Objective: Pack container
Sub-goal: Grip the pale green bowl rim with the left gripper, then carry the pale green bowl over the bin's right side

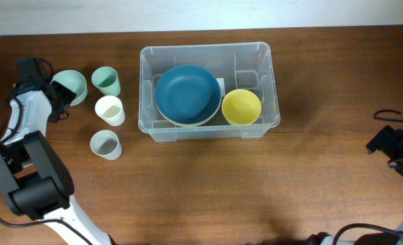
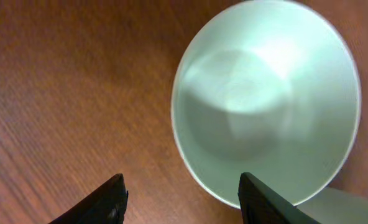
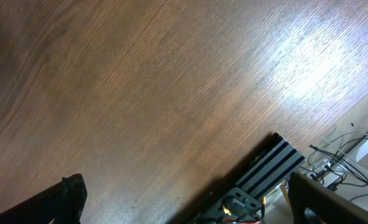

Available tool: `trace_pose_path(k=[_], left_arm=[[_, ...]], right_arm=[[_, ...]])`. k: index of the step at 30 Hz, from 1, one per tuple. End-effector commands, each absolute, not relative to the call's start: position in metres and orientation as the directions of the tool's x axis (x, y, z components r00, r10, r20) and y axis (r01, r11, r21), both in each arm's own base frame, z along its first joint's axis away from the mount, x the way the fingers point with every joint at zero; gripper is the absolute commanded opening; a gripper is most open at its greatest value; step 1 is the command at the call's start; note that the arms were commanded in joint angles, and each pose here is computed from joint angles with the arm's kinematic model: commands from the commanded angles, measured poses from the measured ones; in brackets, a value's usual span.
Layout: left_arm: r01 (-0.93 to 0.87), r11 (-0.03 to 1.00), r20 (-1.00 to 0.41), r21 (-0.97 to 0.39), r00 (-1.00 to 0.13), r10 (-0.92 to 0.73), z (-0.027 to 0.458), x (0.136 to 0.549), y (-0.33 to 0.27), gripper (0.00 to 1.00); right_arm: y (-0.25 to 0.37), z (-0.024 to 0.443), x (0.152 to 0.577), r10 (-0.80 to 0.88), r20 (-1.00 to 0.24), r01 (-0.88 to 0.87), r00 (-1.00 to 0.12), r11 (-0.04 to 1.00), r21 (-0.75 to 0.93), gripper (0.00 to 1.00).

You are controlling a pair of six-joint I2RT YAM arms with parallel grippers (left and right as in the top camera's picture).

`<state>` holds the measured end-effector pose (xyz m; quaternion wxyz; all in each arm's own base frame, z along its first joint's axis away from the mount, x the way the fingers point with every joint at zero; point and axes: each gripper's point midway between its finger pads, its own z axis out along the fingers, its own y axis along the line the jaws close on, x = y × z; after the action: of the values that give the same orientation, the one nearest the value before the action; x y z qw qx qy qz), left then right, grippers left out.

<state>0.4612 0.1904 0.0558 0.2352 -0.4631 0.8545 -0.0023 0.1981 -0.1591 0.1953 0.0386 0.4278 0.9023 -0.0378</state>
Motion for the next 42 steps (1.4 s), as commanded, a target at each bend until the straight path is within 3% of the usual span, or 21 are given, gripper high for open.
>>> trace_pose_path(k=[1, 22, 27, 30, 35, 42], left_arm=[[-0.794, 0.560, -0.398, -0.239, -0.446, -0.802, 0.055, 0.465, 0.193, 0.59], [-0.823, 0.529, -0.348, -0.207, -0.443, -0.826, 0.022, 0.459, 0.194, 0.59], [-0.824, 0.528, -0.344, -0.204, -0.445, -0.827, 0.022, 0.458, 0.193, 0.30], [-0.826, 0.526, -0.340, -0.202, -0.445, -0.829, 0.021, 0.457, 0.193, 0.24], [-0.828, 0.525, -0.335, -0.198, -0.447, -0.830, 0.021, 0.456, 0.192, 0.05], [-0.836, 0.503, -0.359, -0.217, -0.411, -0.838, 0.031, 0.458, 0.210, 0.01]], right_arm=[[-0.160, 0.194, 0.197, 0.771, -0.095, 0.776, -0.629, 0.629, -0.035, 0.99], [-0.160, 0.194, 0.197, 0.771, -0.095, 0.776, -0.629, 0.629, -0.035, 0.99], [-0.160, 0.194, 0.197, 0.771, -0.095, 0.776, -0.629, 0.629, -0.035, 0.99], [-0.160, 0.194, 0.197, 0.771, -0.095, 0.776, -0.629, 0.629, -0.035, 0.99], [-0.160, 0.194, 0.197, 0.772, -0.095, 0.777, -0.629, 0.629, -0.035, 0.99], [-0.160, 0.194, 0.197, 0.772, -0.095, 0.777, -0.629, 0.629, -0.035, 0.99]])
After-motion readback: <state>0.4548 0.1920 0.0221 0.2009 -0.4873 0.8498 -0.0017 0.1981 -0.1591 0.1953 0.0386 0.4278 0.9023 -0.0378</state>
